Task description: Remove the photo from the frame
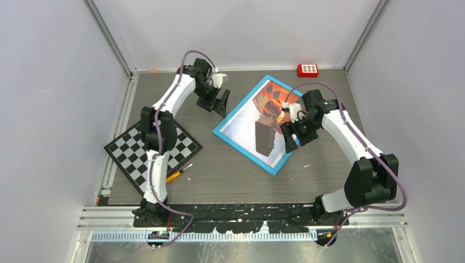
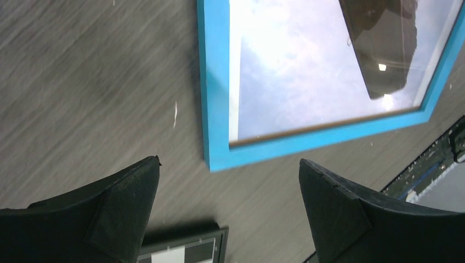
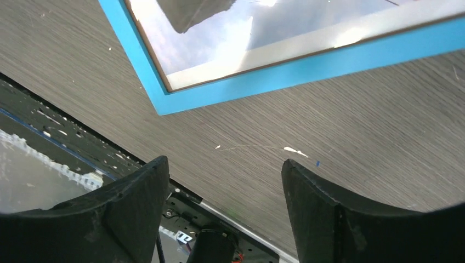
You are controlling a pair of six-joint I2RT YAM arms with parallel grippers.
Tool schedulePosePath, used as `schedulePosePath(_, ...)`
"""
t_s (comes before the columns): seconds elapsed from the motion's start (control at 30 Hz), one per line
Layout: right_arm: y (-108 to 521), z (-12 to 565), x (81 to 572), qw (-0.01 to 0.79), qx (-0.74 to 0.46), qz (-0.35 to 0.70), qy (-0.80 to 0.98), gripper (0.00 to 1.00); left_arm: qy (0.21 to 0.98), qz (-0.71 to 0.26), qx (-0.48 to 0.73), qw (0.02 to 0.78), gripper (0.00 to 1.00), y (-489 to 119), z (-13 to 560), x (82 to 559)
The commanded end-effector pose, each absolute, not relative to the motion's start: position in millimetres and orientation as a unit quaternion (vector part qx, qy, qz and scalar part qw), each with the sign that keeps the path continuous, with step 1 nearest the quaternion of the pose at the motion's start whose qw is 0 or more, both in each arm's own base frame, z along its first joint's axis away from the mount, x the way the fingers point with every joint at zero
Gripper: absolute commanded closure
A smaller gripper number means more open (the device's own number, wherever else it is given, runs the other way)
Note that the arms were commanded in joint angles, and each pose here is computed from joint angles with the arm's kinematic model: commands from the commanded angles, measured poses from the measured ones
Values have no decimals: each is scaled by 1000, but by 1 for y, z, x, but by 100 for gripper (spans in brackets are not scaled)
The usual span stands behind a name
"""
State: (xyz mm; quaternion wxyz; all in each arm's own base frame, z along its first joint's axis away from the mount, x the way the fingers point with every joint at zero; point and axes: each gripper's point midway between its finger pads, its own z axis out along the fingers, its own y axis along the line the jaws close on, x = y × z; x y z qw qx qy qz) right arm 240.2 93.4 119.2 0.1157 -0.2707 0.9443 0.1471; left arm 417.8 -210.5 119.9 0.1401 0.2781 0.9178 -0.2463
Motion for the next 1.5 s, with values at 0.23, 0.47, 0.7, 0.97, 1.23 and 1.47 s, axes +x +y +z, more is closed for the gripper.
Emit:
schedulePosePath(0.23,49,104,279,106,-44,199,973,12,911,-267,286,130,0,-250,86,434)
schedulePosePath(0.47,38,74,306,77,0,203,976,12,898,-274,331,98,5,-270,68,391)
schedulePosePath(0.7,42,49,319,48,14,220,974,12,886,-260,379,59,15,-275,61,329)
schedulePosePath(0.97,55,41,339,43,25,264,963,12,868,-266,417,47,21,-286,64,255)
schedulePosePath(1.23,57,46,334,38,36,270,961,12,870,-202,446,51,19,-282,56,246)
schedulePosePath(1.47,38,95,315,79,40,282,955,10,843,-206,480,127,14,-272,98,236)
